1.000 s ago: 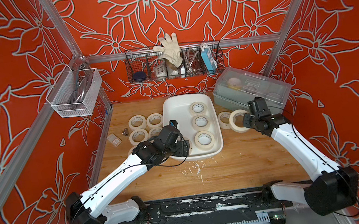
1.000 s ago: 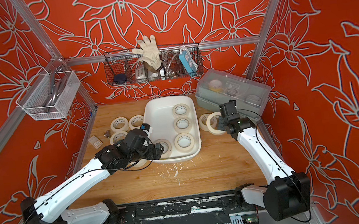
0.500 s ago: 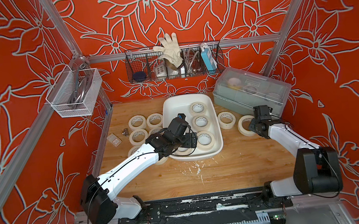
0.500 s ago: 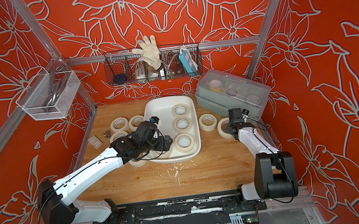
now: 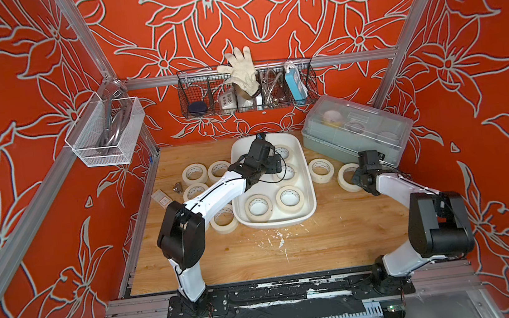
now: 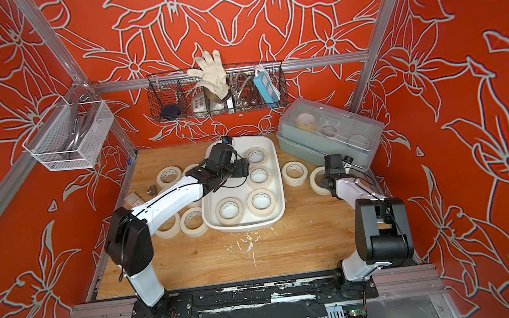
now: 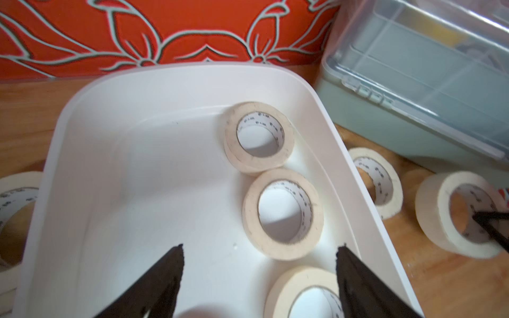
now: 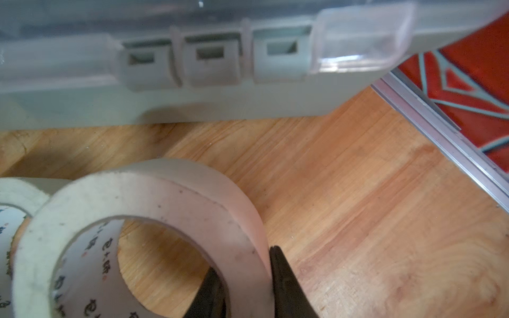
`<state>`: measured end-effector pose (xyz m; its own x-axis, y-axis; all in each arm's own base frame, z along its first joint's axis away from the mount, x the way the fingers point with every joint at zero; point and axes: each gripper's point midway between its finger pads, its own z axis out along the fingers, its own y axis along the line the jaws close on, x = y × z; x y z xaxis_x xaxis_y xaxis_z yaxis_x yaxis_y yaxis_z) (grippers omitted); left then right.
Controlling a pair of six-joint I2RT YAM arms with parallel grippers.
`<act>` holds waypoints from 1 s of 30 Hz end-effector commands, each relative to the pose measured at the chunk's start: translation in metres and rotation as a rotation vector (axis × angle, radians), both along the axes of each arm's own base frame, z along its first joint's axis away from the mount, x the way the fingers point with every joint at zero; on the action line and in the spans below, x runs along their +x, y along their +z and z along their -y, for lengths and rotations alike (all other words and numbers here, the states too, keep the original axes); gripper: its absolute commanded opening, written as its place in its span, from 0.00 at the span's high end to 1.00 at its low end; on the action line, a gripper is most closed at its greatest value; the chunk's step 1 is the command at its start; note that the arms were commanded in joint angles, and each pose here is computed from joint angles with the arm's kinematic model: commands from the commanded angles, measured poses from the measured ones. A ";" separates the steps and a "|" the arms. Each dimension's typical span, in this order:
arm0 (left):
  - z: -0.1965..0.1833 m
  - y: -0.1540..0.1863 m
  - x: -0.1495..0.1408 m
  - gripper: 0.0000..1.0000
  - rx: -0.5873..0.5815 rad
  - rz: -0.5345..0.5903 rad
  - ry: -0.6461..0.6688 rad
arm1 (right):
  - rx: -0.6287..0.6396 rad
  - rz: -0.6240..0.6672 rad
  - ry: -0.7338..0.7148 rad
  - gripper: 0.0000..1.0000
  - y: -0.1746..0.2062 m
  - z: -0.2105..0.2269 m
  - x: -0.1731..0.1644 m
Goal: Take out the art tape in the storage box
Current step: Place the art tape at the center of the board.
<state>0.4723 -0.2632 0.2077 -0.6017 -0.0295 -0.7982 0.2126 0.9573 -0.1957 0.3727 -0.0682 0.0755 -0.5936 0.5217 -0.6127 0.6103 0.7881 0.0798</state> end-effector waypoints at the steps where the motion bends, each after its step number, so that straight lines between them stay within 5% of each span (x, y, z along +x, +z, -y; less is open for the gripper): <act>1: -0.004 0.011 0.006 0.15 0.035 0.041 -0.026 | -0.008 0.057 -0.014 1.00 0.009 0.006 0.012; 11: -0.009 -0.015 -0.001 0.14 -0.007 0.000 -0.031 | 0.087 0.008 0.009 0.93 -0.012 -0.004 0.023; 25: -0.001 -0.027 0.006 0.15 0.002 -0.035 -0.047 | 0.119 0.004 -0.017 0.59 -0.015 0.010 0.032; 30: 0.002 -0.030 0.008 0.15 -0.002 -0.042 -0.053 | 0.126 0.017 0.003 0.56 -0.012 0.007 0.031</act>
